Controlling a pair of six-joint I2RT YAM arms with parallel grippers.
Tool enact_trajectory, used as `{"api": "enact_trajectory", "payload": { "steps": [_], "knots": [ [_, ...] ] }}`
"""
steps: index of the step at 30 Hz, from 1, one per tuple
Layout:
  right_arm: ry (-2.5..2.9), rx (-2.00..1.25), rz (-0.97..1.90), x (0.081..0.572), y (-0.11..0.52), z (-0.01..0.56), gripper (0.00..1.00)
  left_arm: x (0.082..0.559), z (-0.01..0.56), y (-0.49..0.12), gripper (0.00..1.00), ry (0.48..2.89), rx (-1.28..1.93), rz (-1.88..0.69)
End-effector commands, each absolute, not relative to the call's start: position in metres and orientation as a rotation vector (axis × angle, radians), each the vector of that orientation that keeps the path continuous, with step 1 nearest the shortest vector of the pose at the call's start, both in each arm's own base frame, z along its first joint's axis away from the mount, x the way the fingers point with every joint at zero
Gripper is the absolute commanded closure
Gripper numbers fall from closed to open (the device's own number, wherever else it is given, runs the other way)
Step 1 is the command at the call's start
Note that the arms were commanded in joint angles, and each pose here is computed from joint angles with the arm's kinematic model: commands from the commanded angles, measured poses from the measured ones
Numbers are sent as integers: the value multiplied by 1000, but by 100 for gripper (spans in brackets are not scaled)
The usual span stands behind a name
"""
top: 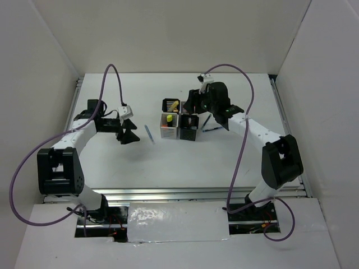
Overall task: Sort the stationery into containers
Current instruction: Place the pen in the storage box, then pick up the pen from the center of the board.
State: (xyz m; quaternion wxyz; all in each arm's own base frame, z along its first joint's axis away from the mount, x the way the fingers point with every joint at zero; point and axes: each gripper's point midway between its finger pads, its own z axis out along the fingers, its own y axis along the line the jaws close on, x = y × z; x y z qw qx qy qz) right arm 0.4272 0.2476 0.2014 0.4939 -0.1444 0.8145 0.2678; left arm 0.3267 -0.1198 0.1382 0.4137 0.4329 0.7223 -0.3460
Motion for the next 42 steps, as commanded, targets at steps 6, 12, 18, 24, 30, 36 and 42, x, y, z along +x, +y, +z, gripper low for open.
{"api": "enact_trajectory", "payload": {
  "steps": [6, 12, 18, 24, 30, 36, 42],
  "knots": [
    [1937, -358, 729, 410, 259, 250, 37, 325, 143, -127, 27, 1356, 1702, -745],
    [1855, -361, 767, 409, 244, 306, 38, 365, 113, -131, 39, 1335, 1893, -710],
    [1813, -333, 739, 405, 202, 330, 38, 395, 91, -142, 52, 1285, 2012, -620],
    [1789, -290, 719, 398, 171, 342, 38, 403, 73, -154, 53, 1233, 2085, -578],
    [1772, -254, 696, 395, 154, 349, 39, 407, 55, -158, 52, 1208, 2167, -562],
    [1708, -191, 667, 400, 128, 379, 39, 410, 34, -157, 52, 1217, 2209, -542],
    [1672, -191, 621, 395, 116, 394, 38, 400, 18, -151, 54, 1252, 2256, -559]
  ]
}}
